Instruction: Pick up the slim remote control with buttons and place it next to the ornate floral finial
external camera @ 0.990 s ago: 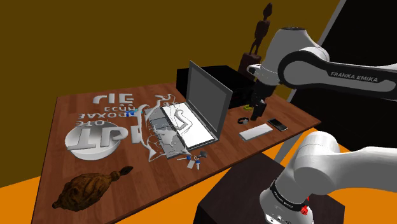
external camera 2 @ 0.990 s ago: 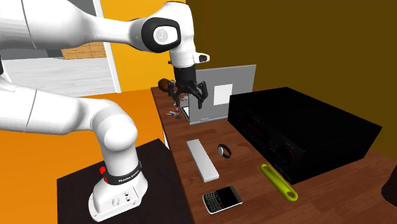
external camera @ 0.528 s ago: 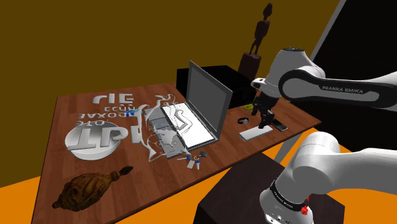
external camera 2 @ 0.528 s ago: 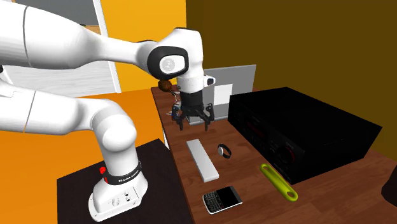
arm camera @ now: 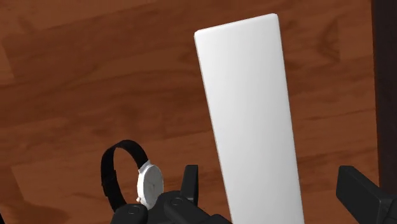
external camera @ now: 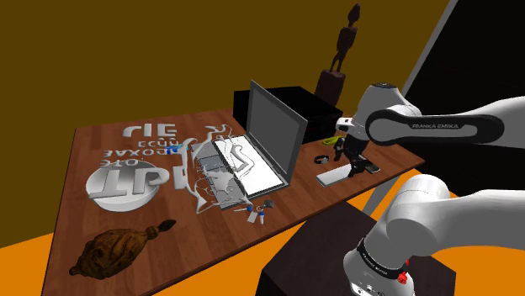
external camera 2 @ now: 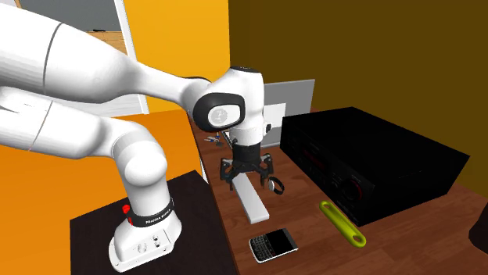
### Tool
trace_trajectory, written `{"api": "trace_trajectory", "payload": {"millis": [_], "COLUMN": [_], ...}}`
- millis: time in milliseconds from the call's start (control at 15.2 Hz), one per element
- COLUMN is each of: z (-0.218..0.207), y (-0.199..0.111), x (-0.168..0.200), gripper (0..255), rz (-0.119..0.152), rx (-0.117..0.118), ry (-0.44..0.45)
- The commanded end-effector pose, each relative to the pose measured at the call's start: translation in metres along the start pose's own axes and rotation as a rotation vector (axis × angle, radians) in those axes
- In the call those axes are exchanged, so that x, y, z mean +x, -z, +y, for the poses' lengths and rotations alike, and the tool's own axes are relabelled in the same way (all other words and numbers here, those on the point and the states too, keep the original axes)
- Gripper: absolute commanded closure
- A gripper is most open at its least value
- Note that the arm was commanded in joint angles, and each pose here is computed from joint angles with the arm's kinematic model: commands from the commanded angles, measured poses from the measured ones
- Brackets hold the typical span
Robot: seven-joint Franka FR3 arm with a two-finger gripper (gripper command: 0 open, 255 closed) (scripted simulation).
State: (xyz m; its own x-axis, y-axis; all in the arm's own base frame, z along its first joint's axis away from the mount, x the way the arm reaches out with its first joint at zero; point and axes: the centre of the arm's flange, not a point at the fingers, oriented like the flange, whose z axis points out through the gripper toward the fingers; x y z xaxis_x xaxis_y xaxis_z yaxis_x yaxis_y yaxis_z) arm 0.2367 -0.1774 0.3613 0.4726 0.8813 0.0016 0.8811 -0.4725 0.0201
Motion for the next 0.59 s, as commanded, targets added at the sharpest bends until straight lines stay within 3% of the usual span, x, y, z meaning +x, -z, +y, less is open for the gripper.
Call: {"api": "trace_trajectory", "payload": {"millis": [0, 264, 528], "z": [0.0, 0.0, 0.0], "y": [-0.011, -0.035, -0.035], "x": [0.0, 0.0, 0.0], "gripper": [0, 0, 0], "rz": [0.0, 0.0, 0.0], "rx": [0.0, 0.0, 0.0], "ry": [0.008, 0.008, 0.008]}}
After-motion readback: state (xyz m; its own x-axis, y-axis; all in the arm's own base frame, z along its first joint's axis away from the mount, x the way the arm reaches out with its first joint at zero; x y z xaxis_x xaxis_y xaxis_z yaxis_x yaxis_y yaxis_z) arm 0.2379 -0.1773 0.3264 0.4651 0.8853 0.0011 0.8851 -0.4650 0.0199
